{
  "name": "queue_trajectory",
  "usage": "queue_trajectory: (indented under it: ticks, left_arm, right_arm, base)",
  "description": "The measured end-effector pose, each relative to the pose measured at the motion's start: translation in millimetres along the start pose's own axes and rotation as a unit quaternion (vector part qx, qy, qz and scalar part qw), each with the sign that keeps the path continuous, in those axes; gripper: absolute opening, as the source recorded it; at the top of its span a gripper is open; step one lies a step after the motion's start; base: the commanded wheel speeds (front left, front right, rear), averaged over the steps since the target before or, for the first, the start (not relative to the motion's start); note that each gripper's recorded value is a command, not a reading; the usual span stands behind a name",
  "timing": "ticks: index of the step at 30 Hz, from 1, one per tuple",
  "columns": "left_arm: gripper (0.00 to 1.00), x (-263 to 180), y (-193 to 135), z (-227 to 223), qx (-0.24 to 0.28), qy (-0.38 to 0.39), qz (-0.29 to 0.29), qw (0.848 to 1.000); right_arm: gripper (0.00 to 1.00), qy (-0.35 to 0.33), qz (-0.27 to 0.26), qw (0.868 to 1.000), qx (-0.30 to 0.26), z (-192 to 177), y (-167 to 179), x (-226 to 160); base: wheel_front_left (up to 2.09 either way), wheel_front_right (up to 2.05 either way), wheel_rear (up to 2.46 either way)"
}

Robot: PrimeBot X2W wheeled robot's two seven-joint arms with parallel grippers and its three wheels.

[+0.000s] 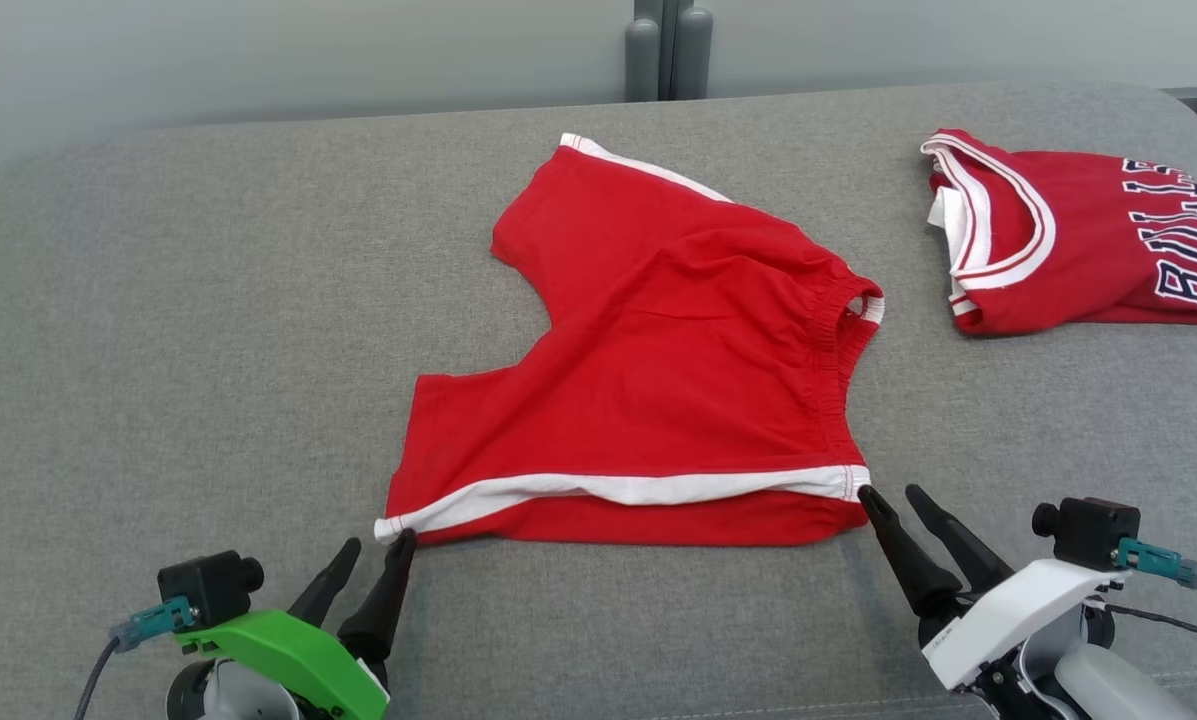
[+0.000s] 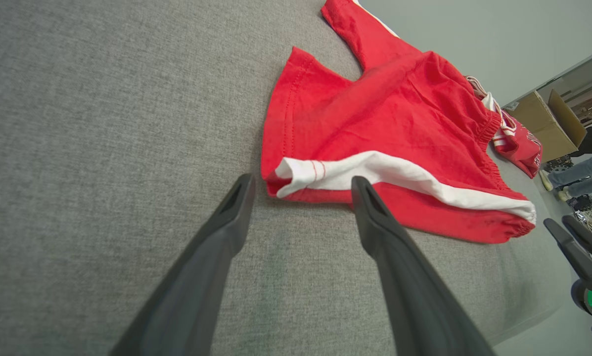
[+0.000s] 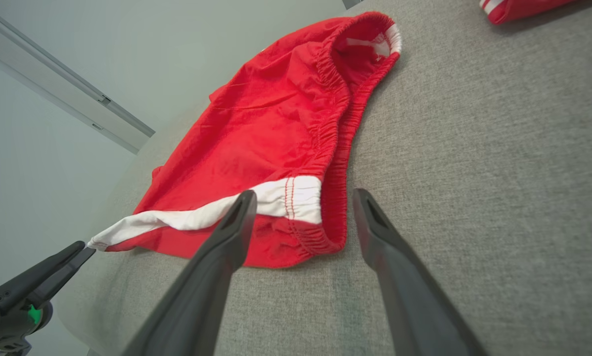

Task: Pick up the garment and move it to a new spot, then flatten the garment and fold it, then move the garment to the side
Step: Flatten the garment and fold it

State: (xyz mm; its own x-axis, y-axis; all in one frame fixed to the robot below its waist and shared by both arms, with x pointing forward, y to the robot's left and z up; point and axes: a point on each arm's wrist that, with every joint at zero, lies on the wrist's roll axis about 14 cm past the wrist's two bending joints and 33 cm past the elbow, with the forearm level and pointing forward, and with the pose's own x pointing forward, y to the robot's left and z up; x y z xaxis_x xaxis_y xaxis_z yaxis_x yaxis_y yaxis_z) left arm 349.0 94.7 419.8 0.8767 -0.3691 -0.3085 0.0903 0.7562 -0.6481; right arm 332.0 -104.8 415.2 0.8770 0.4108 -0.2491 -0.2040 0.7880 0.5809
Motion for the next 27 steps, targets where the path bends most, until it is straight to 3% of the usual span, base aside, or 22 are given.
queue_trajectory:
  ticks: [27]
  left_arm:
    - [1.00,5,-3,-10,0.008,0.034,-0.002,0.999]
  right_arm:
    - [1.00,0.034,0.009,0.999,-0.014,-8,5,20]
  base:
    - [0.00,0.00,0.00]
